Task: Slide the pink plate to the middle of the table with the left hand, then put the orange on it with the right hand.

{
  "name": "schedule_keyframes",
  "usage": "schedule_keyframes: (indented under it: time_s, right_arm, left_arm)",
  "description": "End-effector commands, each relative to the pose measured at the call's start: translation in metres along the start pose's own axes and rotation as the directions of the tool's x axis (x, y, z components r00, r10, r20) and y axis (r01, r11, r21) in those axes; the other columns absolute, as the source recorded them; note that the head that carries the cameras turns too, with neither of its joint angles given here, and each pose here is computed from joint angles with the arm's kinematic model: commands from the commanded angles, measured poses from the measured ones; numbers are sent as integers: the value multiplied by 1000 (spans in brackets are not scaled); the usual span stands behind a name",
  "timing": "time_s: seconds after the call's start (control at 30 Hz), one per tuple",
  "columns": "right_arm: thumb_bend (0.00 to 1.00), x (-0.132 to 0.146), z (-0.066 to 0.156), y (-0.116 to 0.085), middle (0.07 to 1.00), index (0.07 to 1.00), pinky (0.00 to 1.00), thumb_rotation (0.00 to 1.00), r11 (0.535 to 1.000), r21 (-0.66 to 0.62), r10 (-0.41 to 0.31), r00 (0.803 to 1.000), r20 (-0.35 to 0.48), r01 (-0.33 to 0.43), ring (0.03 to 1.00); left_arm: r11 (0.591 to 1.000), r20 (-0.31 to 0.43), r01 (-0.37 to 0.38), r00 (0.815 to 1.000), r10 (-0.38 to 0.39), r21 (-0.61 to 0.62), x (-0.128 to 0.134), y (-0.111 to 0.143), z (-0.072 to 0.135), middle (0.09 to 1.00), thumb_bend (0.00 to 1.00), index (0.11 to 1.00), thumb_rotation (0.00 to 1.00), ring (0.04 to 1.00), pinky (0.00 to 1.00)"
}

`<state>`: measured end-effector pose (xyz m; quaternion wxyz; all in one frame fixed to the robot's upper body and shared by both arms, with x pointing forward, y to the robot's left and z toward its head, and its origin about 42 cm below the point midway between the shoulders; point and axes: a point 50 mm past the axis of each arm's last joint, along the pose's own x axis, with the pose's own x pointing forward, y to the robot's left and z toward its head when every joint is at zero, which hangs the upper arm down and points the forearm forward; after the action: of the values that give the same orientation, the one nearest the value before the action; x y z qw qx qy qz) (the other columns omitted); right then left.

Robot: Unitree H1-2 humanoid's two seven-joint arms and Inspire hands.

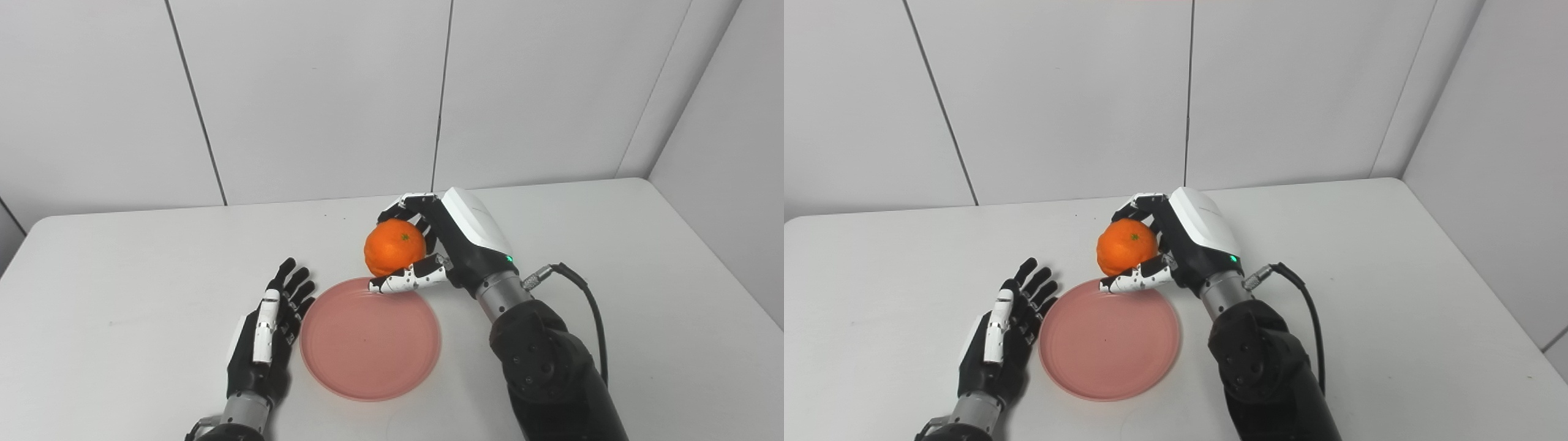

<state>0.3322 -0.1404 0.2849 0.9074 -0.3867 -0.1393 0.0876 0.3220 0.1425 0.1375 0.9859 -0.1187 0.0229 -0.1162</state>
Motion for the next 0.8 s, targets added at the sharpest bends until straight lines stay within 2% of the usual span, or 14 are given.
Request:
schedule_keyframes:
  time_s: [0.0,0.57,0.77]
  right_arm:
    - [519,4,8,-2,464,484,315,131,1000,8,-29,999,42,28,390]
    - [518,10,-23,36,443,485,283,130,996,18,92,995,-23,-92,364]
    - [517,13,-32,48,446,485,303,129,992,23,124,991,-52,-123,375]
  left_arm:
    - [1000,-34,-7,999,6,-5,0,-7,-3,924,404,923,1000,917,915]
    - [1000,-21,-27,999,27,-8,3,-20,-2,920,394,910,1000,914,908]
    - [999,-16,-33,999,33,-18,4,-21,-1,921,388,907,1000,916,913]
